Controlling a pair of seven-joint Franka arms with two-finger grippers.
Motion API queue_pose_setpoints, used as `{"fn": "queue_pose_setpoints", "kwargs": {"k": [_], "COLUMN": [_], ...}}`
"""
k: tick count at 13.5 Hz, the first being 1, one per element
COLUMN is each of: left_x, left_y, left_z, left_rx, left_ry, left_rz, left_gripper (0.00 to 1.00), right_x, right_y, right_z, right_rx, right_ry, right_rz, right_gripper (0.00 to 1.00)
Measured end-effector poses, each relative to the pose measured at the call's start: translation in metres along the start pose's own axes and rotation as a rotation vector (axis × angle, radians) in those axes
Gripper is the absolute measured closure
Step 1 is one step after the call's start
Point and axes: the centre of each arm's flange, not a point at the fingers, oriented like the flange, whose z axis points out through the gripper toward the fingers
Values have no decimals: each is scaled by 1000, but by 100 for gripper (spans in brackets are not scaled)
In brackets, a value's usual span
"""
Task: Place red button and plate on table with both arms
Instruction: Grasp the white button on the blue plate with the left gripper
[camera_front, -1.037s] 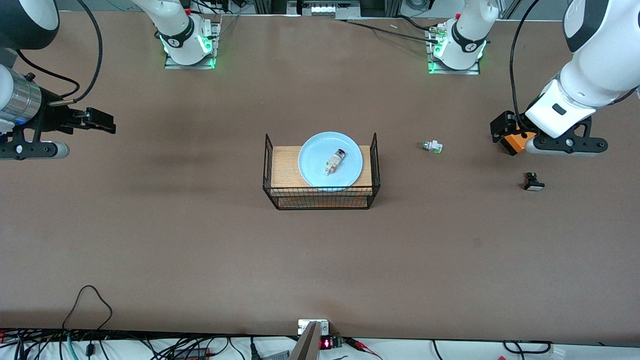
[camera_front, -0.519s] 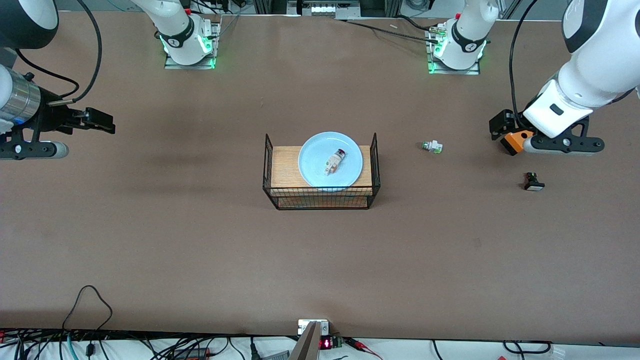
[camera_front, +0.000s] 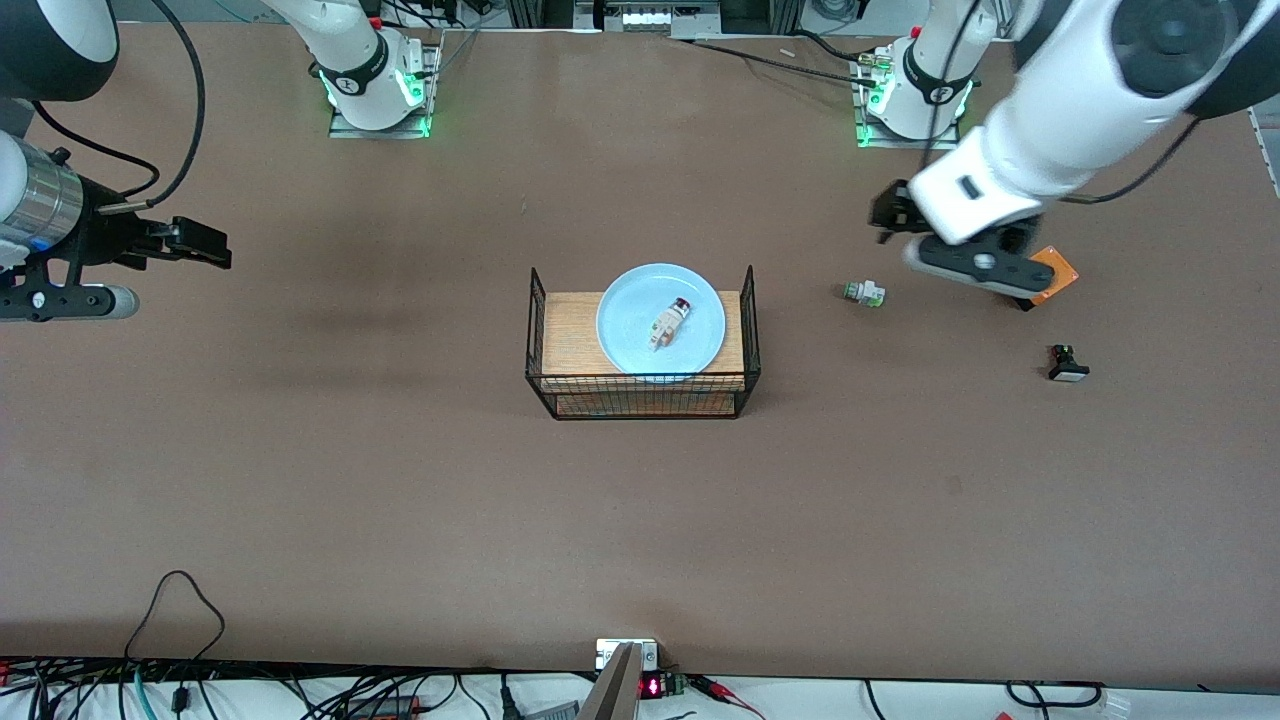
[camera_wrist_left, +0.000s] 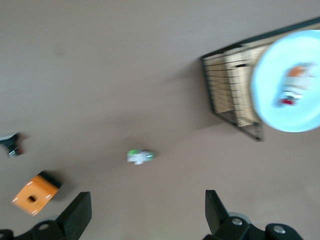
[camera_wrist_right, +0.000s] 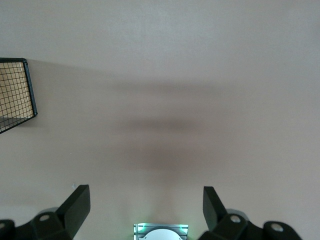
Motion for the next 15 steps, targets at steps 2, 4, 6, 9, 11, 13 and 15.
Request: {"fn": "queue_pose_setpoints", "kwargs": {"k": [2, 4, 6, 9, 11, 13, 15], "left_x": [11, 26, 41, 51, 52, 55, 62], "left_y": [59, 118, 166, 219, 247, 265, 265], "left_z": [12, 28, 56, 111, 149, 184, 208], "left_rx": [-51, -77, -96, 31, 132, 163, 194], "left_ry": [-12, 20, 68, 115, 135, 135, 128], "left_rz": [32, 98, 164, 337, 430, 478, 506], "left_gripper": [0, 0, 0, 0, 0, 0, 0], "right_x": [0, 0, 0, -1, -2, -3, -2], "right_y": [0, 0, -2, -15, -30, -35, -30], "right_z": [0, 0, 0, 0, -2, -3, -3], "right_rx": [0, 0, 0, -4, -8, -10, -10], "right_ry": [0, 0, 0, 1, 4, 7, 7], "right_rz": [0, -1, -4, -26, -50, -59, -51], "right_gripper": [0, 0, 0, 0, 0, 0, 0]}}
